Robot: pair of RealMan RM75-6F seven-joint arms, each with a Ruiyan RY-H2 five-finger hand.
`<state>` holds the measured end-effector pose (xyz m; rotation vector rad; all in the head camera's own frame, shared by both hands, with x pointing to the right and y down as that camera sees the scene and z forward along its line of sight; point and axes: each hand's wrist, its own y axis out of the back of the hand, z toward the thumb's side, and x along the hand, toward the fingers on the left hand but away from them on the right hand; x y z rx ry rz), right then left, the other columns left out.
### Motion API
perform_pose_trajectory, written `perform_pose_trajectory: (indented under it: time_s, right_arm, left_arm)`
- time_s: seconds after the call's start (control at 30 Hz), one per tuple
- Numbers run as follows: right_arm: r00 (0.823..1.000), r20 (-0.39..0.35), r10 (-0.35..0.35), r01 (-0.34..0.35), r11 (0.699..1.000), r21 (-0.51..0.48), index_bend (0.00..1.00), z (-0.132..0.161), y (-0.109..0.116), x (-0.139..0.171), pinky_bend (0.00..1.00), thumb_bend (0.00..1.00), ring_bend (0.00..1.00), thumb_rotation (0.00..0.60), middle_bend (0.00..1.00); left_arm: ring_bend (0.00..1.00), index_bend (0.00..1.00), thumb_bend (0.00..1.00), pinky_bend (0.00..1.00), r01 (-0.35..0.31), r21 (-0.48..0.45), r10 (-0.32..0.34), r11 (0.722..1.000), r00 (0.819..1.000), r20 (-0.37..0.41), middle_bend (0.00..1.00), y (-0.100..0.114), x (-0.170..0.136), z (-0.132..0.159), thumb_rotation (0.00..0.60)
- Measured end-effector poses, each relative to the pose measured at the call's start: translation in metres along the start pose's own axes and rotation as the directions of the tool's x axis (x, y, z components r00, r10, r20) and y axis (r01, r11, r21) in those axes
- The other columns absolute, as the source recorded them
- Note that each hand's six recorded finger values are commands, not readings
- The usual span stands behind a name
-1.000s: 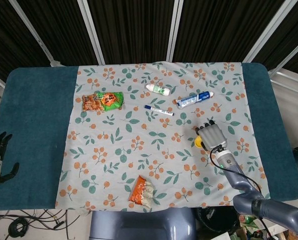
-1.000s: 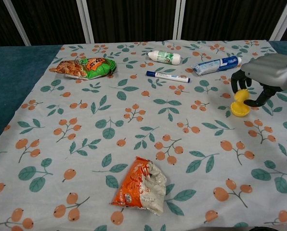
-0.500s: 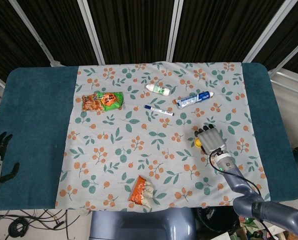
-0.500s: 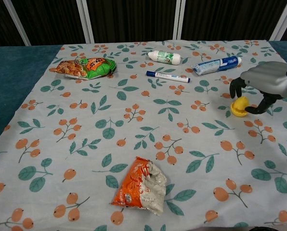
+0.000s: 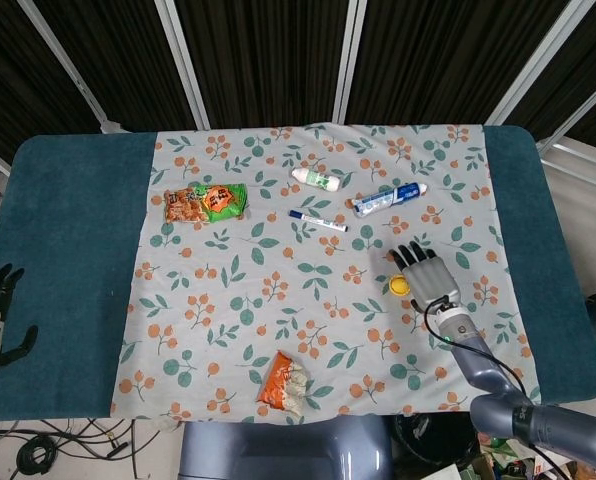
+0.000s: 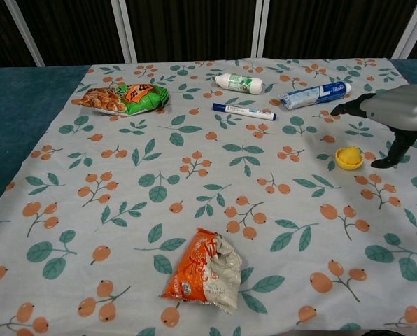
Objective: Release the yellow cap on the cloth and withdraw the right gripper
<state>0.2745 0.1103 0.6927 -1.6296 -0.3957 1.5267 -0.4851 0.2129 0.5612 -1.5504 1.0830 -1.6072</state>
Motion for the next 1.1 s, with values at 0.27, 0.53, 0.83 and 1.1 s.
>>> perform_pose_trajectory:
  time_s: [0.27,0.53,0.83,1.1]
  right_arm:
    - [0.987,0.061,-0.151,0.154,0.987,-0.043,0.0,-0.033,0.057,0.042,0.19,0.16,0.0,0.6,0.03]
    - [0.942,0.193,-0.274,0.296,0.95,-0.098,0.0,-0.089,0.069,0.133,0.19,0.16,0.0,0.6,0.03]
    - [0.871,0.332,-0.362,0.422,0.897,-0.131,0.0,-0.127,0.035,0.225,0.19,0.14,0.0,0.6,0.02]
    - [0.881,0.304,-0.363,0.414,0.903,-0.118,0.0,-0.122,0.004,0.254,0.18,0.13,0.0,0.6,0.02]
  left_arm:
    - [0.0,0.01,0.38,0.0,-0.004,-0.002,0.004,1.0,1.0,-0.001,0.0,0.002,-0.001,-0.001,0.6]
    - [0.0,0.01,0.38,0.0,-0.005,0.002,0.005,1.0,1.0,0.005,0.0,0.001,-0.003,0.002,0.6]
    - [0.0,0.01,0.38,0.0,-0.015,0.022,0.015,1.0,0.999,0.03,0.0,0.001,-0.008,0.008,0.6]
    - [0.0,0.02,0.38,0.0,-0.026,0.04,0.024,0.999,0.998,0.052,0.0,0.004,-0.01,0.009,0.6]
